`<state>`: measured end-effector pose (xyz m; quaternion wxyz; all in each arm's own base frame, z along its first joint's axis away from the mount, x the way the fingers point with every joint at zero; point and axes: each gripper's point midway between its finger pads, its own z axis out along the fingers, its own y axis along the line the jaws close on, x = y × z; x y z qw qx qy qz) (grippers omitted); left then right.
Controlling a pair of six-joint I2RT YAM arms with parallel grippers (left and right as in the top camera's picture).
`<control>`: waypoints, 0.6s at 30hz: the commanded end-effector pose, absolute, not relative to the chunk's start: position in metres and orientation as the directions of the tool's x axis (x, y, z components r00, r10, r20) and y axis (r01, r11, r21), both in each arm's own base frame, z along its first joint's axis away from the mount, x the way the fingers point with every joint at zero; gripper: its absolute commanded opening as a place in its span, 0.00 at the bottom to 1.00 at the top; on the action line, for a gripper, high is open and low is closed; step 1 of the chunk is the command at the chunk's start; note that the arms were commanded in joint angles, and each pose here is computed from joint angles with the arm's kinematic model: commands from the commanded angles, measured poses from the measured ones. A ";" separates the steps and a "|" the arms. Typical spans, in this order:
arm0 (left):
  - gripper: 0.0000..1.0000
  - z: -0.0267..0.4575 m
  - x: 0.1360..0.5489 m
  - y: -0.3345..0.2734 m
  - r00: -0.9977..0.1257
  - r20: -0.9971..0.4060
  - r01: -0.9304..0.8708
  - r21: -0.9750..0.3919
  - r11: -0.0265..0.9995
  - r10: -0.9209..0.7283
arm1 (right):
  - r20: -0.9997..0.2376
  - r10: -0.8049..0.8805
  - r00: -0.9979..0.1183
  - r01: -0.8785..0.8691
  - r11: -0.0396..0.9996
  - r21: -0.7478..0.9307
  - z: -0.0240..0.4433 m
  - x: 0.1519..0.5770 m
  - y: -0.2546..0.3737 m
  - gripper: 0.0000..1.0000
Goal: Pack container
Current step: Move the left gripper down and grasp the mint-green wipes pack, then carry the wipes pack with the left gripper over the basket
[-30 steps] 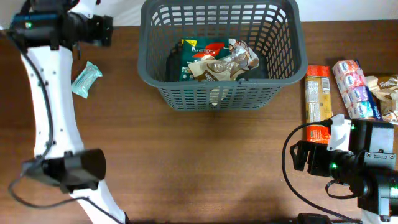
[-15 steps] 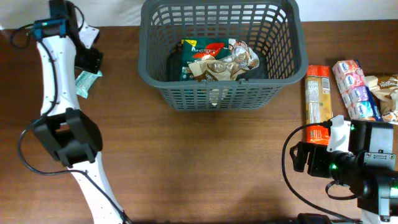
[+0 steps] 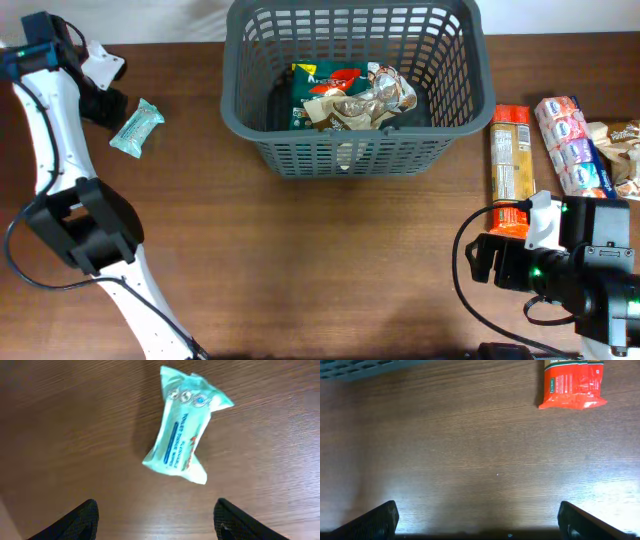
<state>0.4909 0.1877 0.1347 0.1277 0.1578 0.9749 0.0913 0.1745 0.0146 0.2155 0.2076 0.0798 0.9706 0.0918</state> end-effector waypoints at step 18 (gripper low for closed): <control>0.61 -0.004 0.497 0.162 -0.953 -0.084 0.291 0.021 0.957 0.291 | -0.378 0.245 -0.893 0.145 0.951 0.273 0.221 0.175 0.023 0.99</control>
